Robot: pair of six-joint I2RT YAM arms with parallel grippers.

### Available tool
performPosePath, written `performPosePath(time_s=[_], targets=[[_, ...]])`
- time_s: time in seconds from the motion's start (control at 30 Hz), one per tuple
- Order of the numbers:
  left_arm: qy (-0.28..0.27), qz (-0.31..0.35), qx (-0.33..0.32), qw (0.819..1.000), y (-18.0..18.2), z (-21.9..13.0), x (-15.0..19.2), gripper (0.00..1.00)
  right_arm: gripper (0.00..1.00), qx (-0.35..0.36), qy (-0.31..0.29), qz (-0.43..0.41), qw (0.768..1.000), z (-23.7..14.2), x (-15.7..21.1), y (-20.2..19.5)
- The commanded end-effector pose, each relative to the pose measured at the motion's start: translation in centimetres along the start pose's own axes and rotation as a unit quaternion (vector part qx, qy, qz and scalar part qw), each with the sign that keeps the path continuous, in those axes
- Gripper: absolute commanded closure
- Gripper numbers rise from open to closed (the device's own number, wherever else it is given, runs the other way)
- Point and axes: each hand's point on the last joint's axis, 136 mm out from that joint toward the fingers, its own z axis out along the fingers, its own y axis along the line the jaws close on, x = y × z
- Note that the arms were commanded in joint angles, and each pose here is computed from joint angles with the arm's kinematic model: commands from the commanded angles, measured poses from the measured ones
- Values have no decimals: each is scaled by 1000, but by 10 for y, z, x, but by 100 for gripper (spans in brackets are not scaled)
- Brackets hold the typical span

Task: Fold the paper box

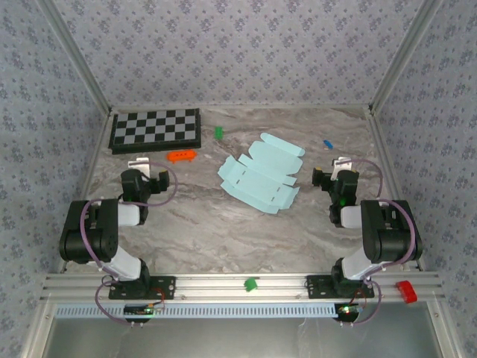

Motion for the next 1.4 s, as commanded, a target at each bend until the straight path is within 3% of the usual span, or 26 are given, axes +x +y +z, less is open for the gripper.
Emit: performPosePath(time_s=[0.0, 0.13, 0.27, 0.5, 0.77, 0.93, 1.03, 1.13, 1.23, 1.37], targets=[[-18, -13, -26, 999, 8, -6, -36, 0, 0, 18, -20, -4, 1000, -12, -17, -6], [16, -48, -40, 998, 10, -21, -59, 1, 0, 31, 25, 8, 999, -25, -30, -12], [47, -91, -7, 995, -8, -36, -71, 1, 0, 23, 81, 46, 995, -36, -41, -9], [129, -71, 99, 984, -99, -47, -67, 3, 0, -86, 132, 107, 982, -47, -55, 39], [208, -23, 240, 948, -227, -36, -55, 37, 2, -197, 184, 49, 962, -59, -40, 132], [252, -9, 301, 920, -284, -21, -44, 65, 22, -249, 228, 37, 941, -66, -10, 179], [268, -6, 337, 902, -308, -15, -39, 75, 34, -255, 256, 41, 932, -65, 7, 194], [283, 3, 343, 896, -321, -6, -30, 91, 50, -255, 282, 47, 924, -63, 23, 201], [294, 6, 339, 894, -325, 3, -22, 98, 63, -240, 298, 51, 923, -57, 36, 199], [308, 18, 308, 900, -317, 18, -5, 100, 70, -221, 317, 49, 921, -52, 50, 193]])
